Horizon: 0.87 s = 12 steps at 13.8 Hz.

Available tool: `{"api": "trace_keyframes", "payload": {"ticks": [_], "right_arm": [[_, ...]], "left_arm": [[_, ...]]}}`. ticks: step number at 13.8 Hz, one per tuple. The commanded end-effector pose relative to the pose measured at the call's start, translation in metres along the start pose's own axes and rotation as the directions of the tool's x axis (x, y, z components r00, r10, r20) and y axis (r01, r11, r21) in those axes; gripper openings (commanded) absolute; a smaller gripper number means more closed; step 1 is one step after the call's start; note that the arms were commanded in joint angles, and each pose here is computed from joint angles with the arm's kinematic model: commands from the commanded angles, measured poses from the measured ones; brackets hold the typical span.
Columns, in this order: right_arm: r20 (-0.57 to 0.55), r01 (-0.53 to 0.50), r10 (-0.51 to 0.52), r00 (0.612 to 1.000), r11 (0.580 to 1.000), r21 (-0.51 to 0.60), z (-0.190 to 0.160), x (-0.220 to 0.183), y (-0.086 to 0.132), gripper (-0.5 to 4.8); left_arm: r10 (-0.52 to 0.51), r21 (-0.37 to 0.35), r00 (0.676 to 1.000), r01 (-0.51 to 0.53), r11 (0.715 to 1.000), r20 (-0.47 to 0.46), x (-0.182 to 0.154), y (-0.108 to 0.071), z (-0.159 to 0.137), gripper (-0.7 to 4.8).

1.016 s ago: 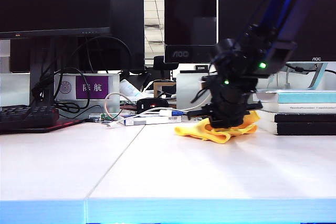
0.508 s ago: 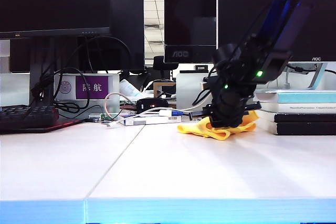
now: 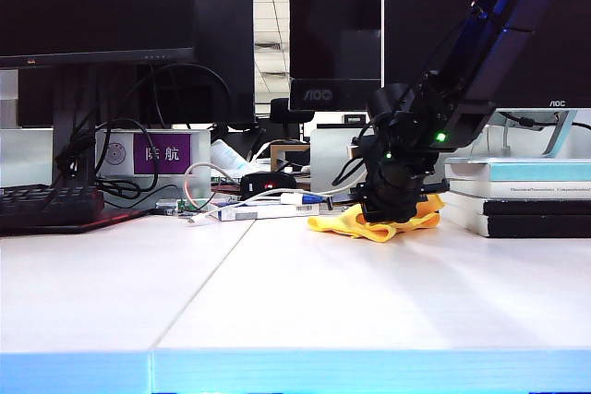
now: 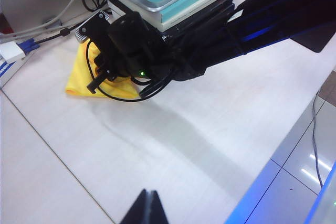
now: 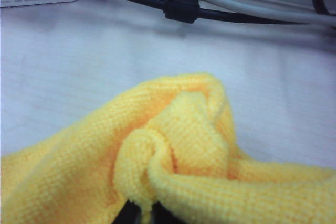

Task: Wipe the table from back to front using the rag.

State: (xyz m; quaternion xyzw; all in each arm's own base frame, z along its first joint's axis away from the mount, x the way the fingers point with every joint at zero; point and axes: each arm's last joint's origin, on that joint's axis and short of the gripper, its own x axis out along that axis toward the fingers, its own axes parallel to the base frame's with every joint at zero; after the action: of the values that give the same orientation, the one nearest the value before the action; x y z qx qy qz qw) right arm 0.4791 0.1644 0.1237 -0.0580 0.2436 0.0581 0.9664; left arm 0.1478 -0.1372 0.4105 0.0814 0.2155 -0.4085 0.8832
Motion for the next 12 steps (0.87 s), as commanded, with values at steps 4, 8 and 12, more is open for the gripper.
{"api": "trace_keyframes", "payload": {"ticks": [4, 8, 12], "right_arm": [[-0.070, -0.041, 0.033, 0.997, 0.992, -0.116, -0.003, 0.002, 0.001, -0.02], [-0.022, -0.034, 0.032, 0.999, 0.993, -0.115, 0.011, 0.004, 0.000, -0.02], [-0.016, -0.030, 0.028, 0.999, 0.991, -0.134, 0.007, 0.022, -0.001, -0.02]], "left_arm": [[-0.005, -0.001, 1.000, 0.005, 1.000, 0.018, -0.002, 0.000, 0.002, -0.06], [-0.005, -0.001, 1.000, 0.005, 1.000, 0.018, -0.002, 0.000, 0.002, -0.05], [-0.005, -0.001, 1.000, 0.005, 1.000, 0.018, -0.002, 0.000, 0.002, -0.05]]}}
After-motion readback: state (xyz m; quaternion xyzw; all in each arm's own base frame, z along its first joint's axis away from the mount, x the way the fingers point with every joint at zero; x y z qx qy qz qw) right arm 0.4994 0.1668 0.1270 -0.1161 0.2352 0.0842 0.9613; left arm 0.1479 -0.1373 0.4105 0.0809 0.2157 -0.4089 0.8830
